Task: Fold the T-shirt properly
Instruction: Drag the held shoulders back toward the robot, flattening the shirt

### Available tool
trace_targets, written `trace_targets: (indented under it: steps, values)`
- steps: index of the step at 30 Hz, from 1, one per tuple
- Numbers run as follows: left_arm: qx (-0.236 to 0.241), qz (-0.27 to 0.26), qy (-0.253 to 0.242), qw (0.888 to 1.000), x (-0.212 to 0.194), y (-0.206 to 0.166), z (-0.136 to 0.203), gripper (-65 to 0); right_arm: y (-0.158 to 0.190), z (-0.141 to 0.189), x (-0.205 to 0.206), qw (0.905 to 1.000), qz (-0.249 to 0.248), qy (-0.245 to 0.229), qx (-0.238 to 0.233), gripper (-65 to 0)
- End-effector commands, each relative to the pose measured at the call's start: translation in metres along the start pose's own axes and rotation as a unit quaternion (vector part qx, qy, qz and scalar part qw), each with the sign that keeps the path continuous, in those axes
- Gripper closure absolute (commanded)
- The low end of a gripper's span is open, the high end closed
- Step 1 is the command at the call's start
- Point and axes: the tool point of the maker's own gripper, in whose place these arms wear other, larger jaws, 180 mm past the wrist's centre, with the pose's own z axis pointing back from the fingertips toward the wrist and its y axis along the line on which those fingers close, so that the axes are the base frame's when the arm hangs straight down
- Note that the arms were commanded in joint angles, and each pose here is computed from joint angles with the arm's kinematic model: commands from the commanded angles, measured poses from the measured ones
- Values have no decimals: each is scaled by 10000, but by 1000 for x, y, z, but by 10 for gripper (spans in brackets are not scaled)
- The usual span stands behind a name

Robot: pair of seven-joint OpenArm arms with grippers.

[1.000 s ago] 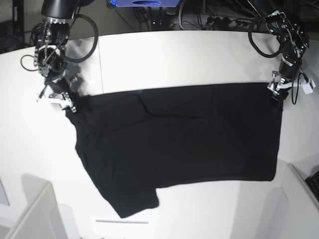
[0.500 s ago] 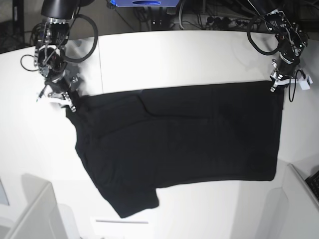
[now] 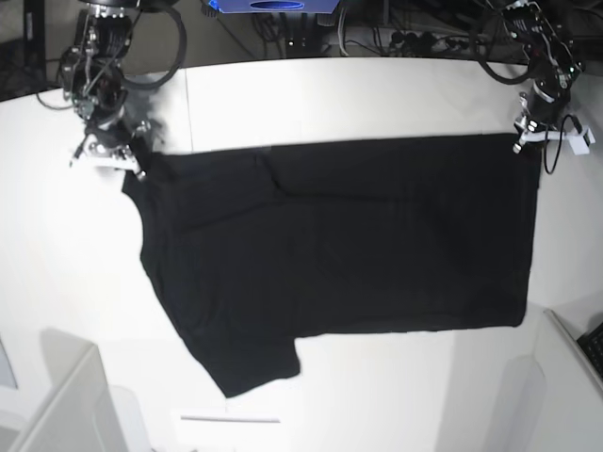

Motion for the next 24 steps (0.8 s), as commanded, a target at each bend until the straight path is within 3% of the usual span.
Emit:
trace_targets:
  steps: [1,17,24]
  values:
    - [-77,-175,-237,9995,18,-5,6,0,7,7,10,9998,86,-167,113,0]
    - [270,-560,114,9980,-7,25,44,0,-21,53,-19,9993,354,3,-128,0]
    - [248,-717,470,9960,-16,20,52,0,-44,77,-18,9986,321,-90,-415,0]
